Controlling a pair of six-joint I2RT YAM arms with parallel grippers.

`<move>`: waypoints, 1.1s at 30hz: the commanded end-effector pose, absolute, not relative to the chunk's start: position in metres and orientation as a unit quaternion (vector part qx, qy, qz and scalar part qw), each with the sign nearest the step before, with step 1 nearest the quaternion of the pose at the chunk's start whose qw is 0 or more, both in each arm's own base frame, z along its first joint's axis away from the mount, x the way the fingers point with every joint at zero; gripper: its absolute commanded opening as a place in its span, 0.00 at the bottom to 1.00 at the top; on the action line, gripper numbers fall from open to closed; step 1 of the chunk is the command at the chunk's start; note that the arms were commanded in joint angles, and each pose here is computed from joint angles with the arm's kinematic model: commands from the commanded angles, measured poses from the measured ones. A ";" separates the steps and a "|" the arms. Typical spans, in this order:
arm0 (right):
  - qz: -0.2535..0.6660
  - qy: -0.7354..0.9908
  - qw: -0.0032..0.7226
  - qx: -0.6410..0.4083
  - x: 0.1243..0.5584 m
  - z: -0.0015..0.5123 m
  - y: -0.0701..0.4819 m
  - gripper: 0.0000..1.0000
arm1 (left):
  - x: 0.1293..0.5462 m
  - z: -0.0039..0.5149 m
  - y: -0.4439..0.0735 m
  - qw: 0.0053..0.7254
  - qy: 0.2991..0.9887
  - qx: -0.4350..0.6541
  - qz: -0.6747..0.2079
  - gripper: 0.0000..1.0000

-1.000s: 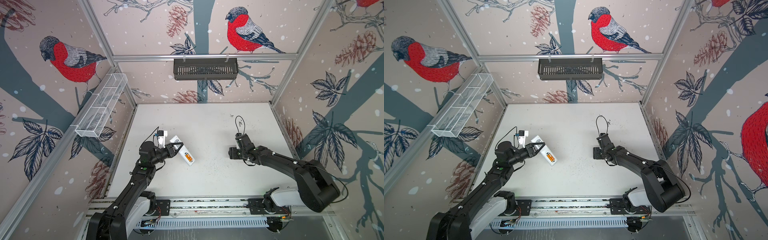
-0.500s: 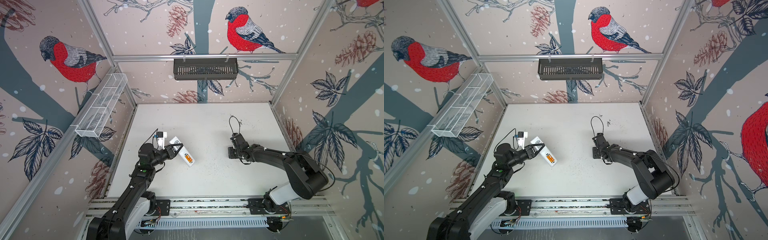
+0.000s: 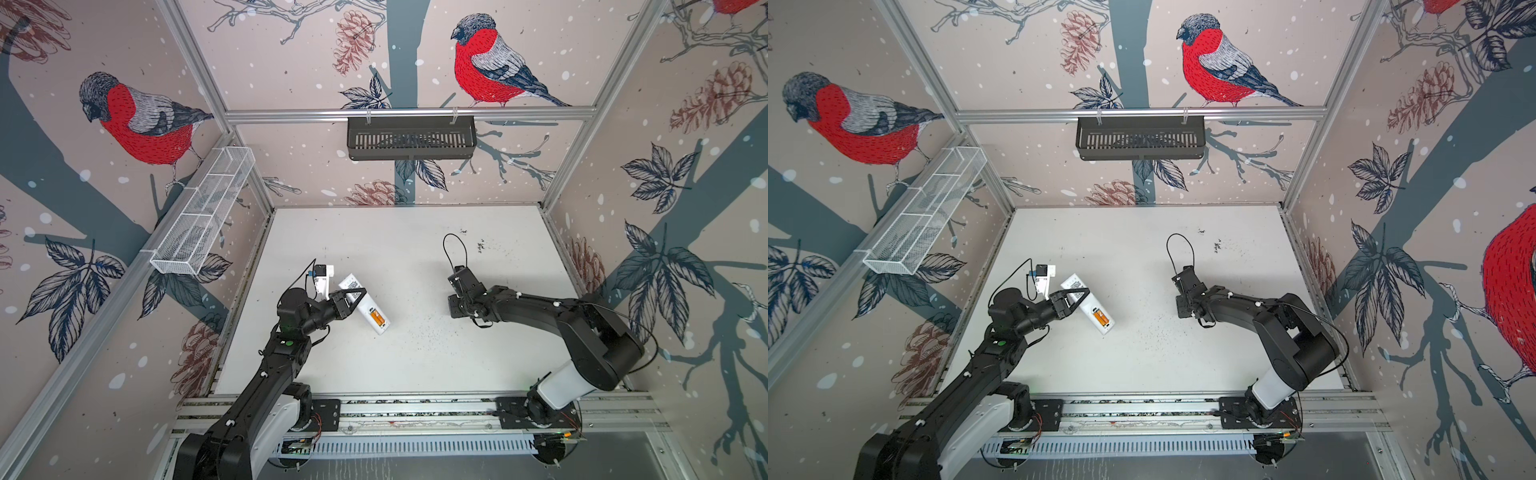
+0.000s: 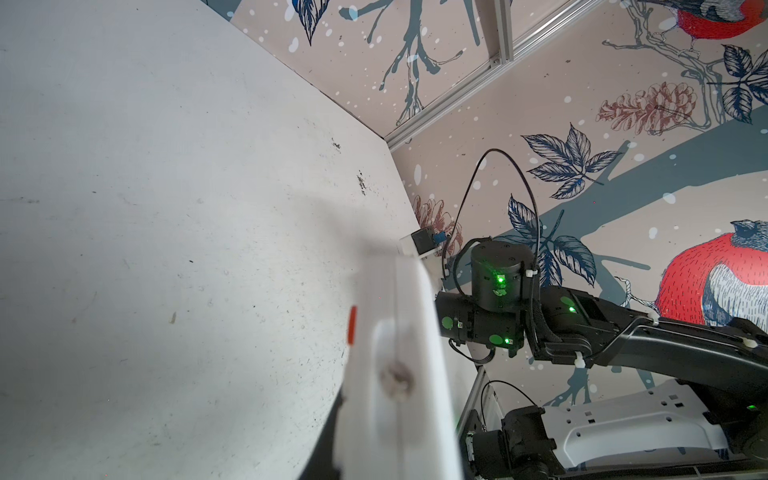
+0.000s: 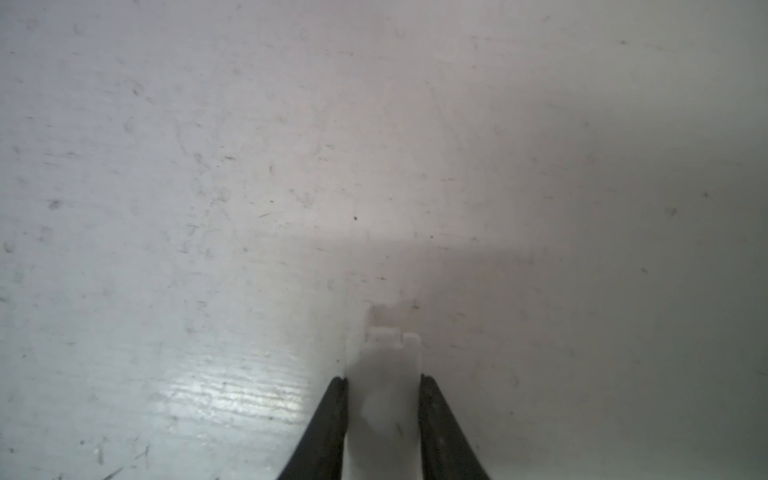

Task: Load the batteries into the remote control
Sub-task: 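Move the right gripper to the white battery cover and grasp it, then carry the white cover over the remote's battery compartment with the right gripper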

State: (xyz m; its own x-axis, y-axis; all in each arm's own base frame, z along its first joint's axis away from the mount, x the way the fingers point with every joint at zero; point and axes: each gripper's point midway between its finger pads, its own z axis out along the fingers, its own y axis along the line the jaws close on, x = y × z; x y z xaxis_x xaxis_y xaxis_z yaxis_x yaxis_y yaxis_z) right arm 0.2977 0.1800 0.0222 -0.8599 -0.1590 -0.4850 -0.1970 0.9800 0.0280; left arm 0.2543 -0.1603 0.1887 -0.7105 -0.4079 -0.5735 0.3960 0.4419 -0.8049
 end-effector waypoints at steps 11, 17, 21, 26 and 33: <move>0.187 0.879 0.380 -0.219 0.285 0.116 0.276 0.22 | 0.261 0.195 -0.161 0.388 0.748 -0.009 -0.538 0.00; 0.296 0.799 0.440 -0.283 0.249 0.178 0.329 0.22 | 0.266 0.190 -0.160 0.371 0.756 -0.036 -0.538 0.00; 0.345 0.749 0.471 -0.314 0.223 0.206 0.355 0.22 | 0.267 0.189 -0.160 0.361 0.755 -0.050 -0.545 0.00; 0.375 0.713 0.487 -0.338 0.200 0.219 0.380 0.22 | 0.267 0.191 -0.161 0.352 0.751 -0.060 -0.556 0.00; 0.363 0.706 0.495 -0.354 0.194 0.213 0.402 0.21 | 0.263 0.201 -0.166 0.343 0.731 -0.054 -0.588 0.00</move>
State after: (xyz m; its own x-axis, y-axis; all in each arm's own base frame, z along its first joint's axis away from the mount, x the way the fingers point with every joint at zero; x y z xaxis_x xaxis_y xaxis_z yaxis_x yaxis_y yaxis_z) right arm 0.1888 0.3945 0.1974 -0.3129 -0.1836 -0.9319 -0.8559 0.4798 0.1929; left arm 0.2646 -0.1621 0.1806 -0.7734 -0.4849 -0.4083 0.2528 0.3547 -0.9001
